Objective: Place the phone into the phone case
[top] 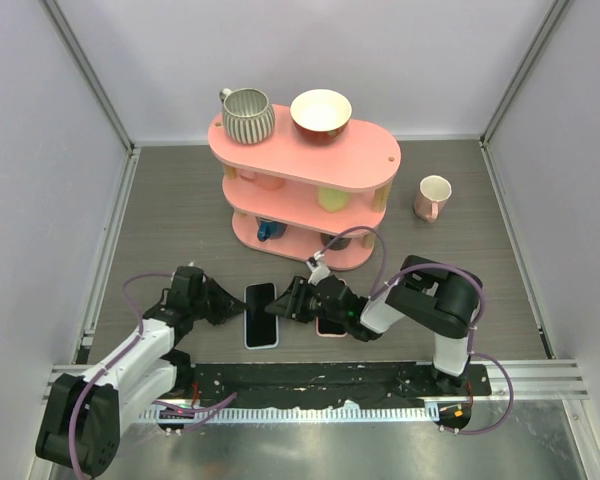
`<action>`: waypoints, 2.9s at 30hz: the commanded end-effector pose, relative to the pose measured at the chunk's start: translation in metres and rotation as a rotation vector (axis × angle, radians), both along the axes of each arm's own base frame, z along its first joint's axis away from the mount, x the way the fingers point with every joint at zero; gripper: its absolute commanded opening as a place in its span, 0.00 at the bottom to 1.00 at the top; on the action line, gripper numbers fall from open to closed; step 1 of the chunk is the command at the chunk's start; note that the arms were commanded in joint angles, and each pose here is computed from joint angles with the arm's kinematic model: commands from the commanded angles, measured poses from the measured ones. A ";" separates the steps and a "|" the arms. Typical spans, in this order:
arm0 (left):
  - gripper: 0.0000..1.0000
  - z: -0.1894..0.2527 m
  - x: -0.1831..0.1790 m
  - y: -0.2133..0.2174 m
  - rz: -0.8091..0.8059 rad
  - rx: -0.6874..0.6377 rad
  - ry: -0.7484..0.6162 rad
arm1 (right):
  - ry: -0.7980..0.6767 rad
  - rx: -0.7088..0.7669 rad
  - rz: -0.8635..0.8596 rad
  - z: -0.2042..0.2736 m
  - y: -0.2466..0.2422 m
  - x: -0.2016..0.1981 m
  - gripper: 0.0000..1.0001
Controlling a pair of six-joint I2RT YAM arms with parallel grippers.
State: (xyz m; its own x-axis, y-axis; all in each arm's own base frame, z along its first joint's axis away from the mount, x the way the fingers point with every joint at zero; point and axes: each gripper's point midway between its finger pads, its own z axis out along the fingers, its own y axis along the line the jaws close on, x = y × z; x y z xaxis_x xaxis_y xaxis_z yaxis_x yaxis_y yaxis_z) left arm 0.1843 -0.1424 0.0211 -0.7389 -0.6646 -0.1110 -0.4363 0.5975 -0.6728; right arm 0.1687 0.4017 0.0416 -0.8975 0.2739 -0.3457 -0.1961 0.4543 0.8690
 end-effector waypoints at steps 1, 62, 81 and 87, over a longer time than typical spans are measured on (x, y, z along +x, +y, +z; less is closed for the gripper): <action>0.09 -0.002 -0.032 -0.020 -0.092 -0.112 0.111 | -0.019 0.434 0.143 0.107 0.039 -0.022 0.50; 0.71 0.219 -0.035 -0.081 -0.629 -0.561 -0.752 | -0.500 0.379 0.410 0.182 -0.079 -0.105 0.09; 0.69 0.215 -0.051 -0.096 -0.726 -0.614 -0.756 | -0.458 0.534 0.379 0.211 -0.069 -0.090 0.09; 0.65 0.210 -0.052 -0.099 -0.735 -0.602 -0.737 | -0.445 0.592 0.403 0.216 -0.070 -0.093 0.09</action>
State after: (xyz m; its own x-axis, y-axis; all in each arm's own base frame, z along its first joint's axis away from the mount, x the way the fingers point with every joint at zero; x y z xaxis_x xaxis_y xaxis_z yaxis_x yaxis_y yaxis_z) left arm 0.1374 -0.2388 0.2286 -0.8686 -0.2231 -0.4425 0.4409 0.0597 -0.8955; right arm 0.0804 0.3321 0.1893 -0.8312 0.1099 -0.5451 -0.5499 -0.0166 0.8351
